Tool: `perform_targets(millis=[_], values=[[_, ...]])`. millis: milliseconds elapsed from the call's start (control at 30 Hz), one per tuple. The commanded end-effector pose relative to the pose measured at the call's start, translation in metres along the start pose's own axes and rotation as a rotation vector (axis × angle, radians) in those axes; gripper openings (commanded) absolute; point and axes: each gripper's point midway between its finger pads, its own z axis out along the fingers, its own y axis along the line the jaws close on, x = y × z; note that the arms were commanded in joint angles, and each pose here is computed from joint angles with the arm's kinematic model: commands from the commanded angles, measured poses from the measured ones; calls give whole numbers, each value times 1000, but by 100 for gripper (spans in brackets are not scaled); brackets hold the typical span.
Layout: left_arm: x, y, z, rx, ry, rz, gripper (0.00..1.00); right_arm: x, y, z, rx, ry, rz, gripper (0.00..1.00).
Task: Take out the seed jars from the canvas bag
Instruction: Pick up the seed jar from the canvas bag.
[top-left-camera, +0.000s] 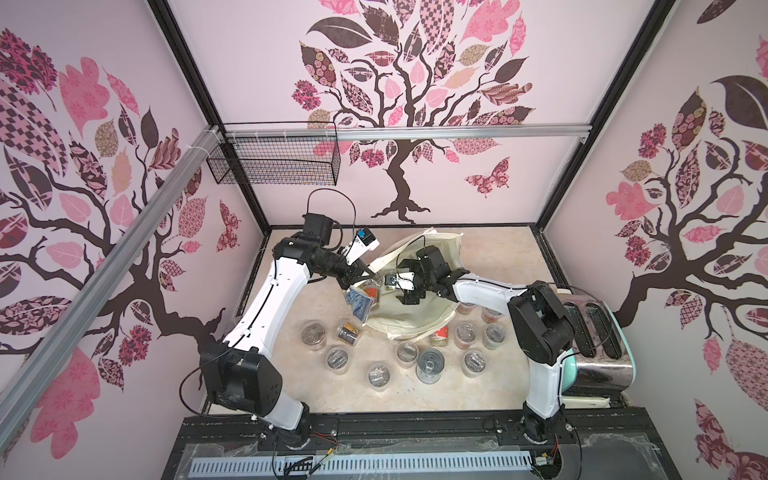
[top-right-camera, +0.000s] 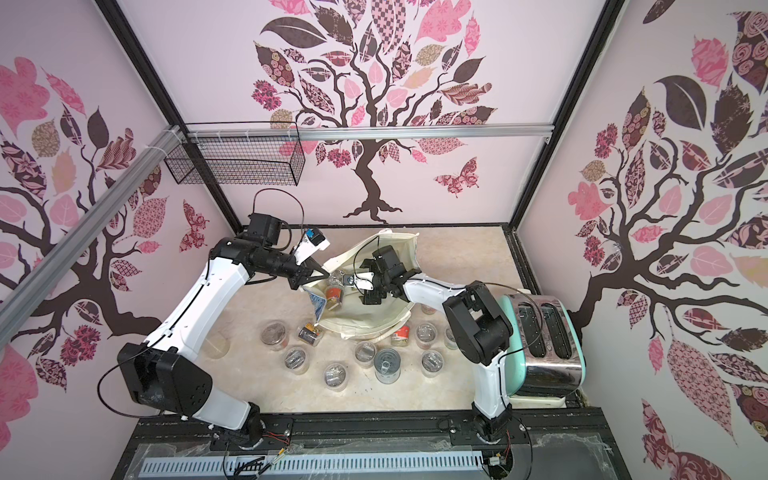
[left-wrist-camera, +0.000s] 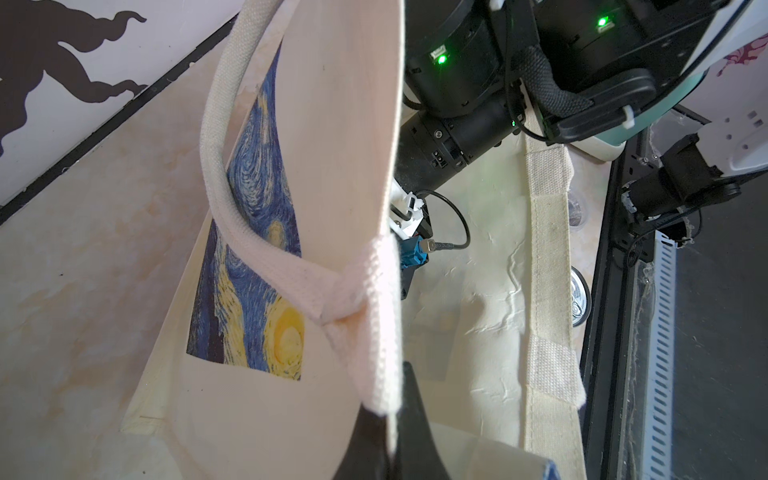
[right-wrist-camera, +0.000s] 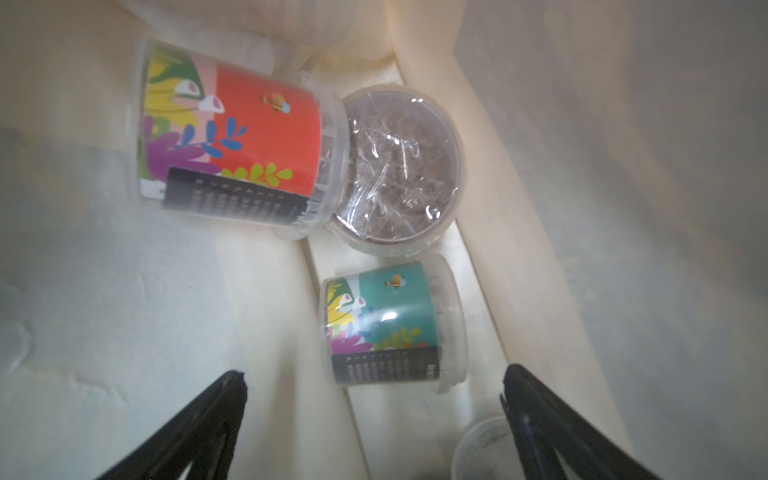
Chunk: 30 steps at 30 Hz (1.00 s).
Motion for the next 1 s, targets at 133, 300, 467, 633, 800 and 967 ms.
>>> perform_targets(millis=[133,300,467,633,800,967], values=[[-7,-13,-8,30,-15,22,0,5,4,23,-68,-7,-74,99],[-7,-14,-8,37,-15,25,0,17,13,34,-129,37,-82,100],[-7,-16,-9,48,-18,22,0,33,13,48,-119,95,-96,100],[-7,-17,-9,51,-15,22,0,42,18,57,-140,117,-111,99],[-7,-16,-9,52,-15,16,0,40,14,64,-126,102,-70,89],[-8,-15,-10,45,-13,15,0,24,9,52,-83,31,-82,80]])
